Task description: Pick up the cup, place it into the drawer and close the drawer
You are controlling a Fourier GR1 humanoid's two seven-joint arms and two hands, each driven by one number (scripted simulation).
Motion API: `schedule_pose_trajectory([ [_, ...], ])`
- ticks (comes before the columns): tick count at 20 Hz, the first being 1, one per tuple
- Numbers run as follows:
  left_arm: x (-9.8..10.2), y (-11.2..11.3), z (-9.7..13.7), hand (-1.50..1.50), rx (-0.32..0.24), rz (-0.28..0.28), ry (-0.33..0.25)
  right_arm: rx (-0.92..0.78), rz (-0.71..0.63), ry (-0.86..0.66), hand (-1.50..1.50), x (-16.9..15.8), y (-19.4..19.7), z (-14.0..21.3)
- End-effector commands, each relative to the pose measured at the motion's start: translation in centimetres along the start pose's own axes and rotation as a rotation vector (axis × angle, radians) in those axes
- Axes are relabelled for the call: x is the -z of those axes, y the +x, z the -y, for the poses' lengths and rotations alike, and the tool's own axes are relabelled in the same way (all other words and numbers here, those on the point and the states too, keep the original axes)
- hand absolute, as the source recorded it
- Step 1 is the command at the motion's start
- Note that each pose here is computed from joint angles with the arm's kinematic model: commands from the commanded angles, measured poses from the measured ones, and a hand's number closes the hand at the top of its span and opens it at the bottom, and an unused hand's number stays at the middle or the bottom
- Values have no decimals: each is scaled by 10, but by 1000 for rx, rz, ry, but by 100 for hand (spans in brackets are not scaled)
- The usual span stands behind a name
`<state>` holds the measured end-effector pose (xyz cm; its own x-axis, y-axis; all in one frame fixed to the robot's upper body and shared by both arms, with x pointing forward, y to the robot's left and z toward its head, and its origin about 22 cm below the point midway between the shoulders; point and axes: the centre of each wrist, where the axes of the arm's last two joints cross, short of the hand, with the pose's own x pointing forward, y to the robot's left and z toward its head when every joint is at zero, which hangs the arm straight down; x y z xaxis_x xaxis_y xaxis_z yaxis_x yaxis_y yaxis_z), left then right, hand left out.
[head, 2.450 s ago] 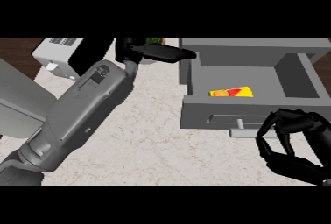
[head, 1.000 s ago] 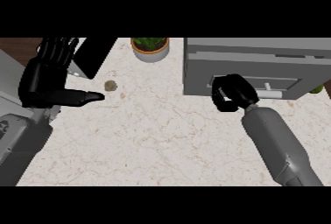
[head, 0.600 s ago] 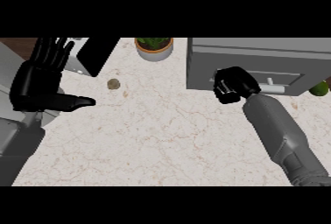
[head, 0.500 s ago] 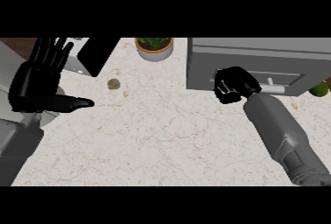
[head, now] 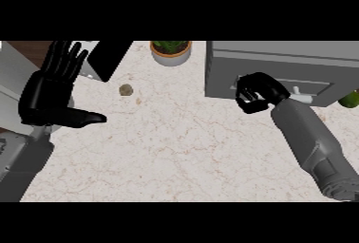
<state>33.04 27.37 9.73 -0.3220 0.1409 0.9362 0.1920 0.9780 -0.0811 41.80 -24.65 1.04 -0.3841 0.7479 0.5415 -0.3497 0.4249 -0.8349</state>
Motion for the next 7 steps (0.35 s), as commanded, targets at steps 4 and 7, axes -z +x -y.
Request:
schedule_pose_trajectory([
  [4,-6,-11,3,-150,-14,1,-7,-14,-119,-183,150,-9,-12,58],
  [7,-3,-9,2,-150,-22,-13,-19,-3,-111,-184,150,-10,-13,60],
])
